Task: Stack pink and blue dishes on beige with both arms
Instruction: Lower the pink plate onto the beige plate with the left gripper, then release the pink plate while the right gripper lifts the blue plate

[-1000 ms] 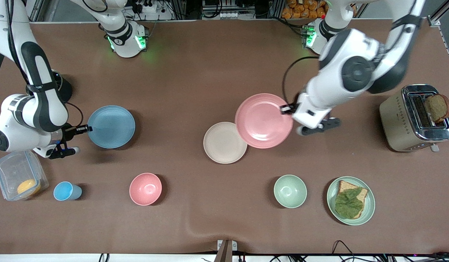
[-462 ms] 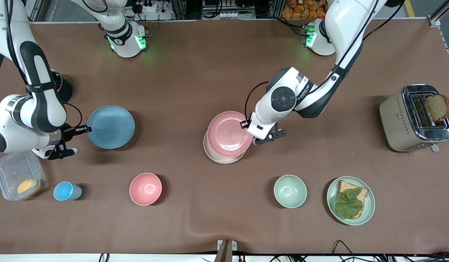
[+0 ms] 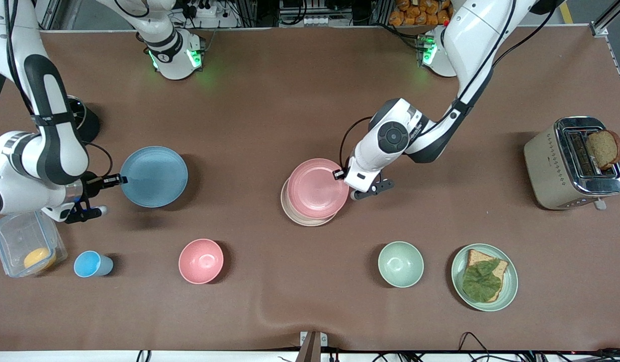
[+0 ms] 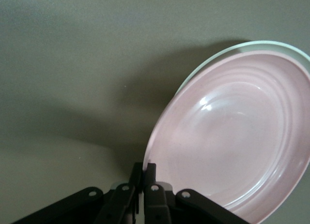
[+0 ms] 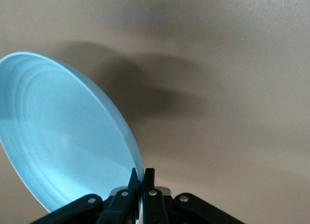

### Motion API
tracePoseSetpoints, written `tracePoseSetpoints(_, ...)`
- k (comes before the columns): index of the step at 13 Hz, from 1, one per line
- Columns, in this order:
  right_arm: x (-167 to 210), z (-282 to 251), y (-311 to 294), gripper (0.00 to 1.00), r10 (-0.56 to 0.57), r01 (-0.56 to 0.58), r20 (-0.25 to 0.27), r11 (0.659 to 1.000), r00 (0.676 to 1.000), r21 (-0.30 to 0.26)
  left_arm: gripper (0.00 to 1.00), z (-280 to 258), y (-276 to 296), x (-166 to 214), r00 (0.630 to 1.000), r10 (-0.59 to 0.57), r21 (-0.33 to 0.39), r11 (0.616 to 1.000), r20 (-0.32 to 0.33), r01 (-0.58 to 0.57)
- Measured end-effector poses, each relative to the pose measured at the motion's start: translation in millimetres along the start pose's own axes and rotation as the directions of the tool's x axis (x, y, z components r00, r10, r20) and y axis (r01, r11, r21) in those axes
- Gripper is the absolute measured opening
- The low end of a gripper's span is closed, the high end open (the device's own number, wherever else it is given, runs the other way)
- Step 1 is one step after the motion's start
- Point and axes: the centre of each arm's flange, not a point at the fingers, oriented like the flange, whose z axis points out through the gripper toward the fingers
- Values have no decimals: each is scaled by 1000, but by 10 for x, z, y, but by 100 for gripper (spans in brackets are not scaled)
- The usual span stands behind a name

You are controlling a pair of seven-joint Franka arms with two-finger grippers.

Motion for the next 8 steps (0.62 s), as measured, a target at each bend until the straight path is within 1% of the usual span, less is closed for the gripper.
tracePoseSetpoints(8, 14, -97, -47, 4, -6, 6, 1, 1000, 1000, 4, 5, 171, -14, 18, 1000, -24, -52, 998, -16, 23)
